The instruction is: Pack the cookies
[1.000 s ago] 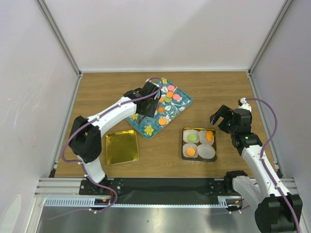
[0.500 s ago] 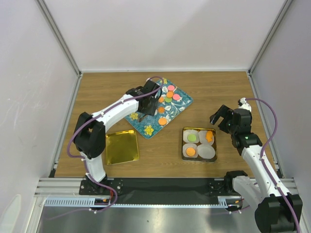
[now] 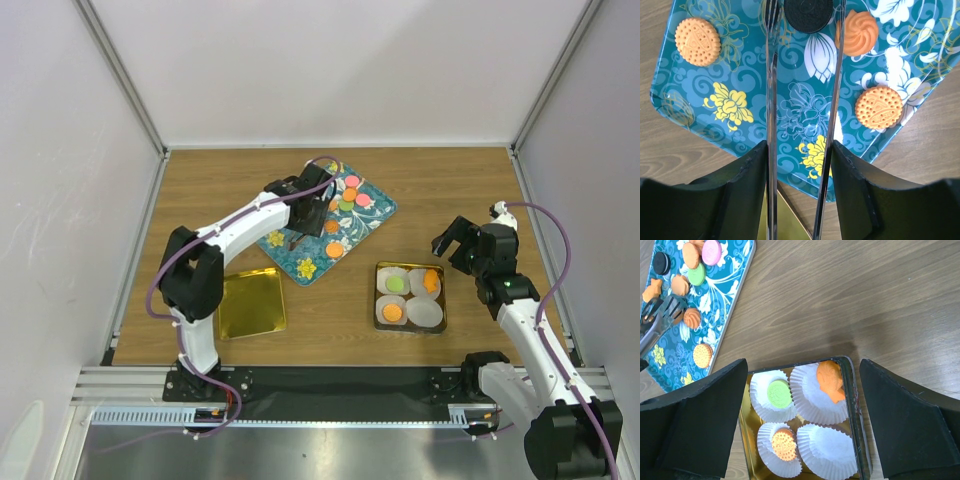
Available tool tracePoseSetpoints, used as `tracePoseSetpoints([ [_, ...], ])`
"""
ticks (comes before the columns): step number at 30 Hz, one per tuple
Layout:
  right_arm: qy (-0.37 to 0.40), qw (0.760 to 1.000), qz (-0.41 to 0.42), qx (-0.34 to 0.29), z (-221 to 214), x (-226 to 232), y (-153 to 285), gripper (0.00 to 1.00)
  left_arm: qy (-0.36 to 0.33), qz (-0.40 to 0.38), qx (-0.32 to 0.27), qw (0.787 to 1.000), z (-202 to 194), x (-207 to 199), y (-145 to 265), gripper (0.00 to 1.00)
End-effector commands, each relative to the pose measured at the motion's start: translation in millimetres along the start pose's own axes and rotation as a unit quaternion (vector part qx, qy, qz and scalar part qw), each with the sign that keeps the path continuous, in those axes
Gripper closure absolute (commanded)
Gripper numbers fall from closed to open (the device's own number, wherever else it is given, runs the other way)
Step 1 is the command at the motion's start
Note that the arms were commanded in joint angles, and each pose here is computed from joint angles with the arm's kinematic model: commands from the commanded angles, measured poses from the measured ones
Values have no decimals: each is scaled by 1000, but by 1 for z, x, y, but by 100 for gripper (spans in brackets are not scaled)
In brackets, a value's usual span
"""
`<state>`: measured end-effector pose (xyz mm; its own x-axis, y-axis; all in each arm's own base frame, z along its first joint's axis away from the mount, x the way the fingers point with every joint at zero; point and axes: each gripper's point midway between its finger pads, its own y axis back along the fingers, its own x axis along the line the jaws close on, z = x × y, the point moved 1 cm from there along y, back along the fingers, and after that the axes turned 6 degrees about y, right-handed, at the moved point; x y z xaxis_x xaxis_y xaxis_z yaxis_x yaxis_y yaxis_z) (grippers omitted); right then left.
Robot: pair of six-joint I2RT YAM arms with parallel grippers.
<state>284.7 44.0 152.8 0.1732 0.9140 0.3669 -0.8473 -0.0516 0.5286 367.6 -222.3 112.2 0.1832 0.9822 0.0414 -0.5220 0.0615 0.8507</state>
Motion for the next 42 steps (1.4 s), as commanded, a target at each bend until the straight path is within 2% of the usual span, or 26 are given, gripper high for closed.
tracePoseSetpoints([
  [1, 10, 1000, 15, -23, 13, 8, 2, 0, 4, -11, -29, 1000, 24, -2, 6, 44],
  [11, 10, 1000, 15, -21, 12, 8, 2, 0, 4, -11, -40, 999, 31, 2, 19, 60],
  [18, 10, 1000, 15, -23, 13, 8, 2, 0, 11, 1, -84, 996, 47, 16, 60, 62],
  [24, 10, 1000, 9, -25, 13, 5, 1, 0, 8, -21, -104, 994, 45, 13, 91, 62],
  [30, 8, 1000, -2, -25, 14, 2, 0, 0, -31, -65, -120, 990, 16, -33, 125, 62],
  [37, 5, 999, -26, -26, 15, -7, -1, 0, -102, -163, -123, 974, -46, -122, 171, 62],
  [42, 2, 999, -33, -27, 15, -10, -2, 0, -135, -203, -115, 963, -80, -163, 188, 62],
])
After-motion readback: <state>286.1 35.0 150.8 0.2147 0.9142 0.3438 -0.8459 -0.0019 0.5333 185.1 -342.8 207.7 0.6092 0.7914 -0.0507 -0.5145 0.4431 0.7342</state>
